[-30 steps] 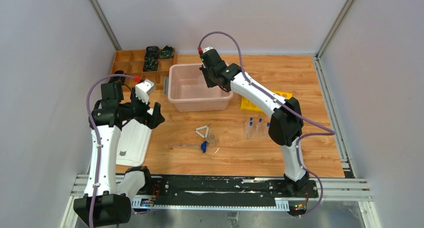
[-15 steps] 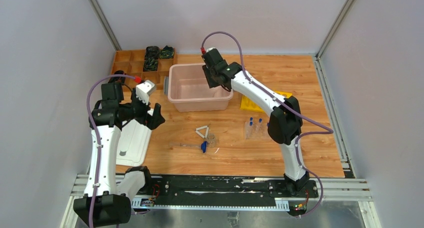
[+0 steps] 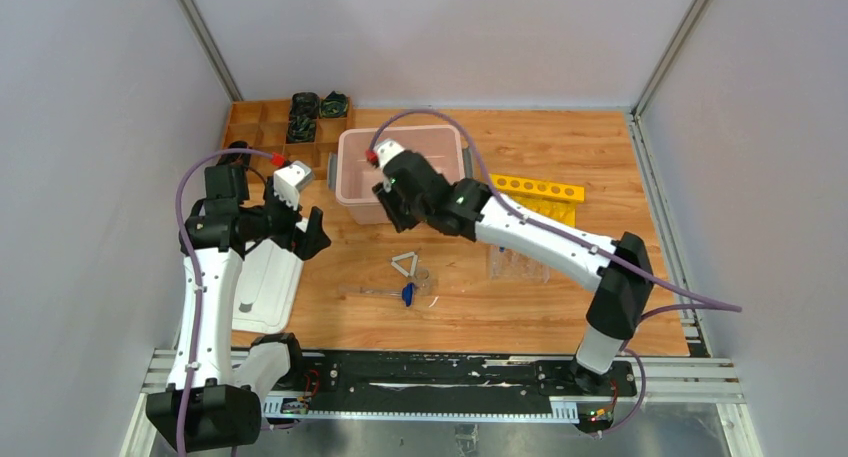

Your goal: Organize the chemistry lab equipment

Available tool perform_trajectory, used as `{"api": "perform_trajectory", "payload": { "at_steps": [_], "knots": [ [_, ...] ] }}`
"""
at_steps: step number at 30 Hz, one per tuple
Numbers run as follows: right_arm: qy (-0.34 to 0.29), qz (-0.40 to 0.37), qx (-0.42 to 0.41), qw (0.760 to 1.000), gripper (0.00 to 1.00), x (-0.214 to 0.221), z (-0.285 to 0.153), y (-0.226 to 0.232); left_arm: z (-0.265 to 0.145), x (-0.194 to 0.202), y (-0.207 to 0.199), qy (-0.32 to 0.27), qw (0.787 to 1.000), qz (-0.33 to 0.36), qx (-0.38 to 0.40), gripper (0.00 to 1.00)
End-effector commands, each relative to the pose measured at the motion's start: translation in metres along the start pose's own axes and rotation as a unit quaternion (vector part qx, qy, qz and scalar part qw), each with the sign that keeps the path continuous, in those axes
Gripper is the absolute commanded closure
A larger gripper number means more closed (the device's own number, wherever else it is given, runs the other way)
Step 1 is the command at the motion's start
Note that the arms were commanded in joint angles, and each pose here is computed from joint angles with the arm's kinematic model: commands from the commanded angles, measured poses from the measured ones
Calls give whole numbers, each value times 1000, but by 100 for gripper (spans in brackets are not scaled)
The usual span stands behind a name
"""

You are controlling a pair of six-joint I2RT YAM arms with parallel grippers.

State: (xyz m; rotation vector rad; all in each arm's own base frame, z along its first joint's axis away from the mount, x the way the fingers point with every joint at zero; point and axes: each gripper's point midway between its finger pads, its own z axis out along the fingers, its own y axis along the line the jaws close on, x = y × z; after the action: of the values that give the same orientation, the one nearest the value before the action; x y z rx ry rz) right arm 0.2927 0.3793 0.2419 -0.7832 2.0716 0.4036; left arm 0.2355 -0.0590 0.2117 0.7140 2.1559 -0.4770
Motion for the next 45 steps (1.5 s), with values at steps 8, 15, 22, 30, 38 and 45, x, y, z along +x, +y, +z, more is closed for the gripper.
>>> {"api": "perform_trajectory", "payload": {
  "at_steps": [8,15,22,30,38,45],
  "knots": [
    [156,-28,-79,984,67,127,59,67,-6,-6,5,-2,1000,25,-18,0],
    [199,-34,-72,977,68,162,76,66,-6,-3,4,-2,999,32,-19,0],
    [219,-41,-61,973,68,181,89,64,-6,-5,3,-5,999,31,-16,0],
    [211,-43,-34,976,68,192,98,54,-8,-6,3,-7,999,35,-21,0],
    [220,-37,-36,974,71,208,104,55,-10,-7,3,-9,999,37,-25,0],
    [189,-50,-42,980,99,181,94,53,-11,-8,2,-12,999,41,-26,0]
  ]
}}
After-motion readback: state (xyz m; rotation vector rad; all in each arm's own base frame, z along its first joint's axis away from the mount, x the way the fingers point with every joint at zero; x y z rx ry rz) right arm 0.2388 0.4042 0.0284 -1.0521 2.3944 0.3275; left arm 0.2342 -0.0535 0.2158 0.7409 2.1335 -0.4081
